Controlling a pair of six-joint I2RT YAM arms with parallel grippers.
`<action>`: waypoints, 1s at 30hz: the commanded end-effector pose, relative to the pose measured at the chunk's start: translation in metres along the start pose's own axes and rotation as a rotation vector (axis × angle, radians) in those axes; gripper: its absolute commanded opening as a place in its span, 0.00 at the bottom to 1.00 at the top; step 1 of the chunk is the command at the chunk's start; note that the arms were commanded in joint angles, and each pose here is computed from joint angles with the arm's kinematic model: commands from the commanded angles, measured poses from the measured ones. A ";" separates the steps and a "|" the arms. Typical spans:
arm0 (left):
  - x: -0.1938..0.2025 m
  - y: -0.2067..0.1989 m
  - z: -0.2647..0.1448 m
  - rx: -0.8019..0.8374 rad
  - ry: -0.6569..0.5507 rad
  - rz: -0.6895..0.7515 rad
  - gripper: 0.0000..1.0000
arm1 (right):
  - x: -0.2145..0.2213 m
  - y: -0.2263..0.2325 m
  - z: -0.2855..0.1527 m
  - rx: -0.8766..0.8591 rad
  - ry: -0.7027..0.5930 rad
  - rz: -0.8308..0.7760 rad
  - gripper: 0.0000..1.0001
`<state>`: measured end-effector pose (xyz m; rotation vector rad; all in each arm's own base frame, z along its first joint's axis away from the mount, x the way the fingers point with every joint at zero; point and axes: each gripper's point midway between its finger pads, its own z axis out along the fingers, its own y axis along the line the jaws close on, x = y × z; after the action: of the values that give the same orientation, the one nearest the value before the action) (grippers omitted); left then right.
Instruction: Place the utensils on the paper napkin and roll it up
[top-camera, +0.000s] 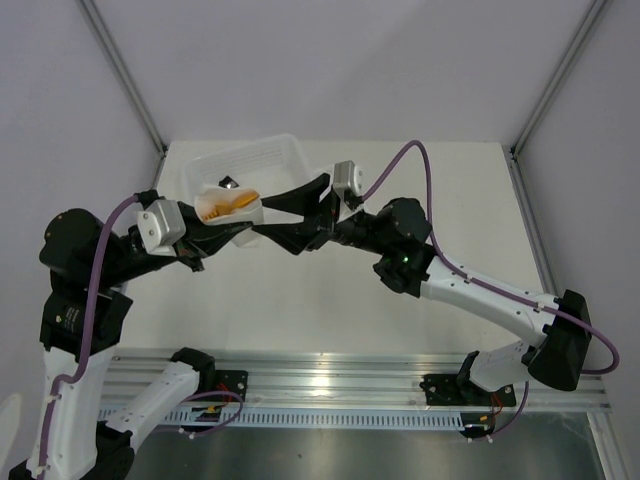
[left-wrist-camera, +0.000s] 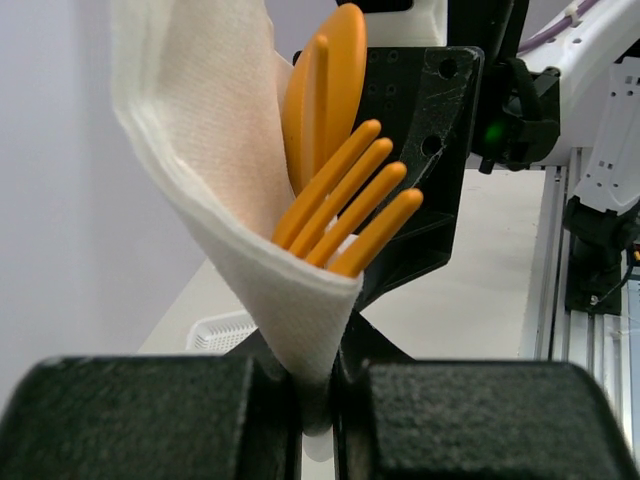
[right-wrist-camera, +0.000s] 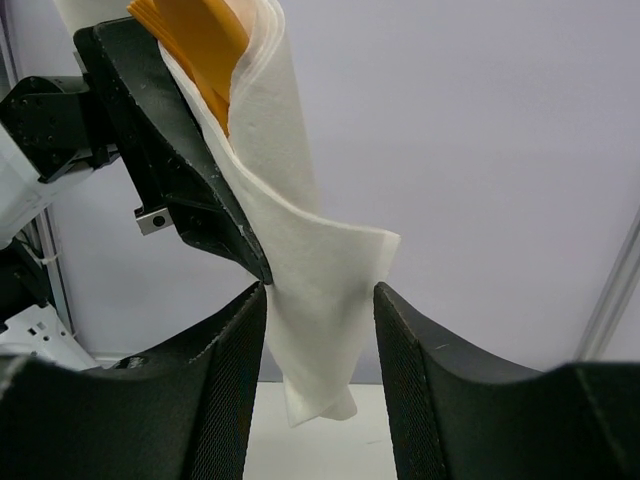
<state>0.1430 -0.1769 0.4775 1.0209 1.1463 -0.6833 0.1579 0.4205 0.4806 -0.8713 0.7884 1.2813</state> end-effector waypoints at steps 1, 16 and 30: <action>-0.012 -0.017 -0.002 0.089 -0.038 0.022 0.01 | -0.017 0.012 -0.004 -0.057 -0.025 -0.036 0.51; -0.018 -0.017 -0.001 0.092 -0.055 0.015 0.01 | -0.017 0.032 -0.004 -0.173 -0.035 -0.006 0.34; -0.016 -0.025 -0.001 0.136 -0.062 0.003 0.01 | -0.014 0.051 -0.007 -0.305 -0.021 -0.022 0.00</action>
<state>0.1215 -0.1859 0.4766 1.0919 1.1087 -0.7956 0.1234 0.4177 0.4710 -1.0555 0.6785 1.3871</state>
